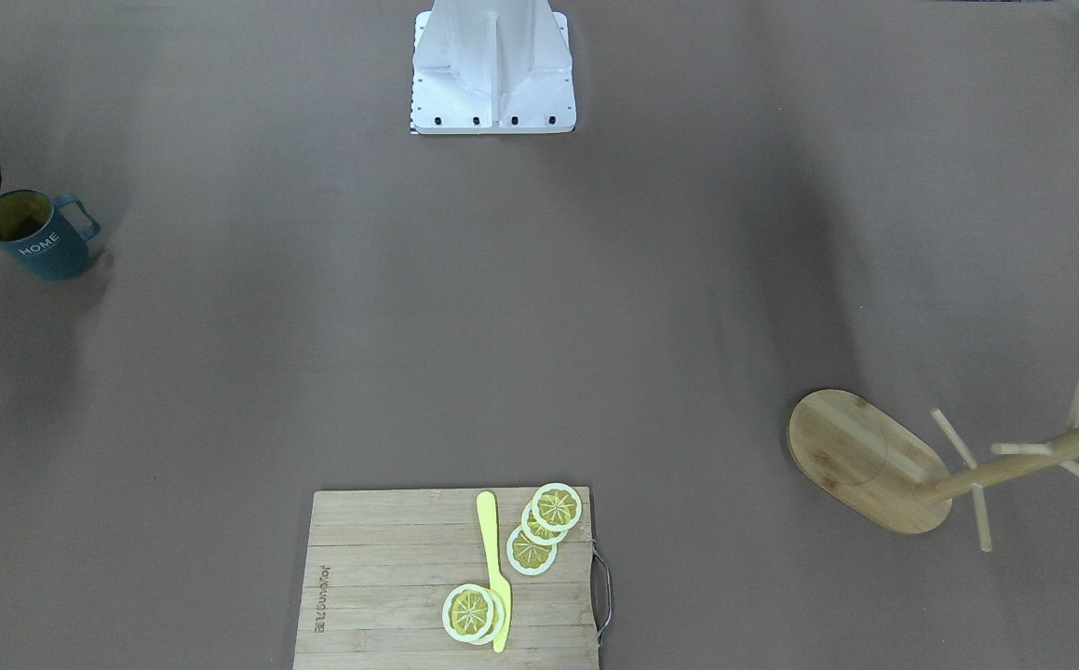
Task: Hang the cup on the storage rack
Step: 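Lower the right gripper onto the teal mug rim and grasp it, then carry the teal mug with the right gripper toward the table center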
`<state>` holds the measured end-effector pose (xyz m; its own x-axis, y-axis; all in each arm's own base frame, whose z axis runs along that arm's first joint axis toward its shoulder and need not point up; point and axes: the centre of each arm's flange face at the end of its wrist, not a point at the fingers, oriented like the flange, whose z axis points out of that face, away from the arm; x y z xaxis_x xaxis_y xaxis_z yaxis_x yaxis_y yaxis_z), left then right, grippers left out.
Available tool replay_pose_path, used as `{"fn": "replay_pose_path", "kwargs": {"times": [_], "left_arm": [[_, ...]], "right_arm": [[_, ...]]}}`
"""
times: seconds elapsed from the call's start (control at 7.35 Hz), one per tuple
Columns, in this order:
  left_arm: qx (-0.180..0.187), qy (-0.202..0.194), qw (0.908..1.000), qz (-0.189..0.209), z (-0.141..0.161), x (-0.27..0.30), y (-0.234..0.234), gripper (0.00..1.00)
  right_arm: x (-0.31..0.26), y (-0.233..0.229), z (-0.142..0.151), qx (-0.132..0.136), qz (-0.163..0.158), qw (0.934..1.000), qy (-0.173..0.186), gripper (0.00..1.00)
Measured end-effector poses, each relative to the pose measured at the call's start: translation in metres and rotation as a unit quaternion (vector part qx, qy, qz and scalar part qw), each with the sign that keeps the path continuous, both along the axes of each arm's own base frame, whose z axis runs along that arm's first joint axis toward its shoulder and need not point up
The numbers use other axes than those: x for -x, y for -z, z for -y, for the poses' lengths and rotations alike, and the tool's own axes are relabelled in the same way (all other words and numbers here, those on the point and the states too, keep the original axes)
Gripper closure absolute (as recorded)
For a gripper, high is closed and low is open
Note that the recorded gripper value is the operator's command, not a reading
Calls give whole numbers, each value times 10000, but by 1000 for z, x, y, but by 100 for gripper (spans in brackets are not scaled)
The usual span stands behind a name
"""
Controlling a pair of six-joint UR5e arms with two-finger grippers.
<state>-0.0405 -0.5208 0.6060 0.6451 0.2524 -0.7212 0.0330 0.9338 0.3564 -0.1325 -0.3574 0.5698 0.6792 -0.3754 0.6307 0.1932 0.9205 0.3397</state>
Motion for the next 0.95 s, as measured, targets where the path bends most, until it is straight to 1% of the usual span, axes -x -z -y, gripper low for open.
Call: {"fn": "replay_pose_path", "kwargs": {"times": [0.14,0.27,0.41,0.68,0.82,0.95], "left_arm": [[2,1,10000,1,0,0,0,1],[6,2,10000,0,-1,0,-1,1],[9,2,10000,-2,-1,0,-1,1],[22,7,10000,-3,-1,0,-1,1],[27,7,10000,-5,-1,0,-1,1],[31,8,10000,-4,-1,0,-2,1]], "right_arm": [[-4,9,11,-9,75,9999,-124,100],[-3,22,29,64,136,9994,-314,100],[5,44,55,255,198,9978,-573,100],[31,105,108,688,333,9914,-1060,100],[50,142,129,916,418,9867,-1278,100],[76,180,142,1171,502,9809,-1468,100]]}}
